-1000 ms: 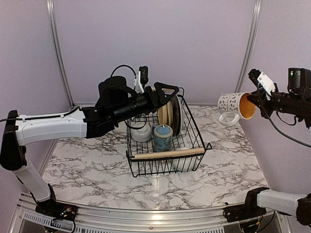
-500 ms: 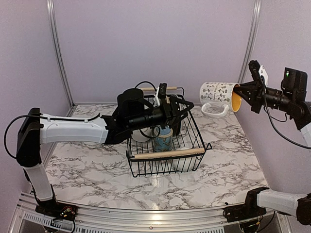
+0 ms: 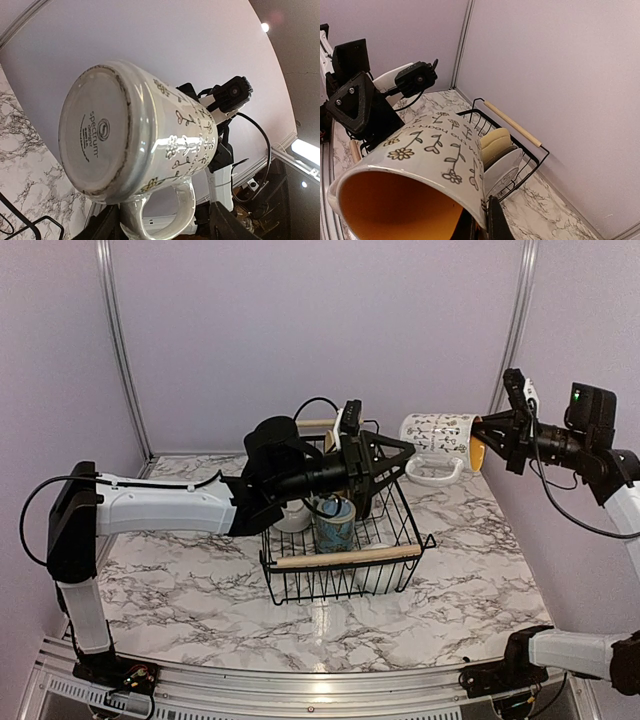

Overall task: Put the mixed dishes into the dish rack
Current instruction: Pass from the right arm to the left, then place the upside down cup on the dish rack.

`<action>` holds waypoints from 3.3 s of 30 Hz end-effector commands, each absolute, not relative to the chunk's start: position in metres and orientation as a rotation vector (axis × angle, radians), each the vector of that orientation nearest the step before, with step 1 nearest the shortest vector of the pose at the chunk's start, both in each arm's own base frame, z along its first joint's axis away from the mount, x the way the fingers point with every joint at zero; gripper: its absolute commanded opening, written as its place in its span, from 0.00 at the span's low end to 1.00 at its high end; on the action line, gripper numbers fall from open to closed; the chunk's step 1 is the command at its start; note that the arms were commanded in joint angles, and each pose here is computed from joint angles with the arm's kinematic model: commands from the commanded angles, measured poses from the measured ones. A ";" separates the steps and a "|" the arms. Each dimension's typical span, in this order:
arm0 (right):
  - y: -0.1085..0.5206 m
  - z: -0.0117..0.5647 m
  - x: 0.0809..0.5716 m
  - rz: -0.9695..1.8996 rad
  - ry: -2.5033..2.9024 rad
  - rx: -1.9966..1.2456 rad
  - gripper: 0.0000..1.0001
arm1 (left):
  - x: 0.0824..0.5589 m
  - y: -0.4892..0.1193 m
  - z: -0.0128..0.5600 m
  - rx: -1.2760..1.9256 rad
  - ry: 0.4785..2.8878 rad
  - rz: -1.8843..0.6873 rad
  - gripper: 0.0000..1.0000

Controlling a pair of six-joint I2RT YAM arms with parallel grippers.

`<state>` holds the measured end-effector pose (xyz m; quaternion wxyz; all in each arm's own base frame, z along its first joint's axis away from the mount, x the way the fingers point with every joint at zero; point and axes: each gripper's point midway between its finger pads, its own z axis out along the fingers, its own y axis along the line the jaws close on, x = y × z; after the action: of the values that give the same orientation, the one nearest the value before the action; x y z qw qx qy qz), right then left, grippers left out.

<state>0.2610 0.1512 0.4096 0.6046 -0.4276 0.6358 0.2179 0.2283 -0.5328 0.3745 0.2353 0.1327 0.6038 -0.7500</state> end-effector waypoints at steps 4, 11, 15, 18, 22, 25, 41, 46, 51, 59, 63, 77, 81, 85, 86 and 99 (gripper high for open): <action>0.169 0.435 0.238 0.583 1.277 -1.101 0.00 | 0.210 -0.545 0.372 0.502 1.639 -2.137 0.54; 0.176 0.429 0.233 0.648 1.254 -1.149 0.00 | 0.198 -0.544 0.369 0.581 1.645 -2.167 0.42; 0.179 0.419 0.236 0.662 1.261 -1.168 0.00 | 0.192 -0.540 0.376 0.624 1.602 -2.183 0.33; 0.180 0.410 0.239 0.657 1.276 -1.173 0.00 | 0.189 -0.538 0.380 0.652 1.572 -2.191 0.20; 0.179 0.400 0.243 0.638 1.298 -1.172 0.07 | 0.192 -0.534 0.379 0.654 1.565 -2.171 0.00; 0.179 0.397 0.243 0.641 1.316 -1.167 0.35 | 0.200 -0.527 0.379 0.635 1.572 -2.138 0.00; 0.166 0.342 0.229 0.596 1.485 -1.173 0.70 | 0.265 -0.459 0.341 0.752 1.947 -1.143 0.00; 0.164 0.329 0.228 0.603 1.512 -1.154 0.70 | 0.274 -0.427 0.316 0.859 2.045 -0.812 0.00; 0.164 0.318 0.229 0.629 1.532 -1.144 0.70 | 0.278 -0.394 0.292 0.927 2.129 -0.541 0.00; 0.166 0.309 0.228 0.667 1.548 -1.124 0.70 | 0.276 -0.380 0.269 1.054 2.163 -0.328 0.00; 0.166 0.303 0.228 0.677 1.557 -1.118 0.70 | 0.270 -0.386 0.258 1.180 2.160 -0.279 0.00; 0.167 0.285 0.224 0.721 1.579 -1.115 0.71 | 0.239 -0.388 0.230 1.454 2.146 -0.176 0.00; 0.169 0.284 0.224 0.734 1.574 -1.117 0.71 | 0.239 -0.388 0.210 1.509 2.171 -0.132 0.00; 0.168 0.282 0.223 0.738 1.579 -1.118 0.71 | 0.245 -0.389 0.194 1.545 2.175 -0.073 0.00; 0.168 0.281 0.222 0.737 1.581 -1.120 0.71 | 0.246 -0.389 0.190 1.557 2.176 -0.059 0.00; 0.169 0.275 0.219 0.758 1.586 -1.116 0.72 | 0.252 -0.396 0.149 1.647 2.216 -0.039 0.03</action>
<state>0.2236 0.1675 0.2718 0.5016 -0.4624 0.6643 0.3055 0.2391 -0.3816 0.1512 0.1691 0.5863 0.7922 -0.0078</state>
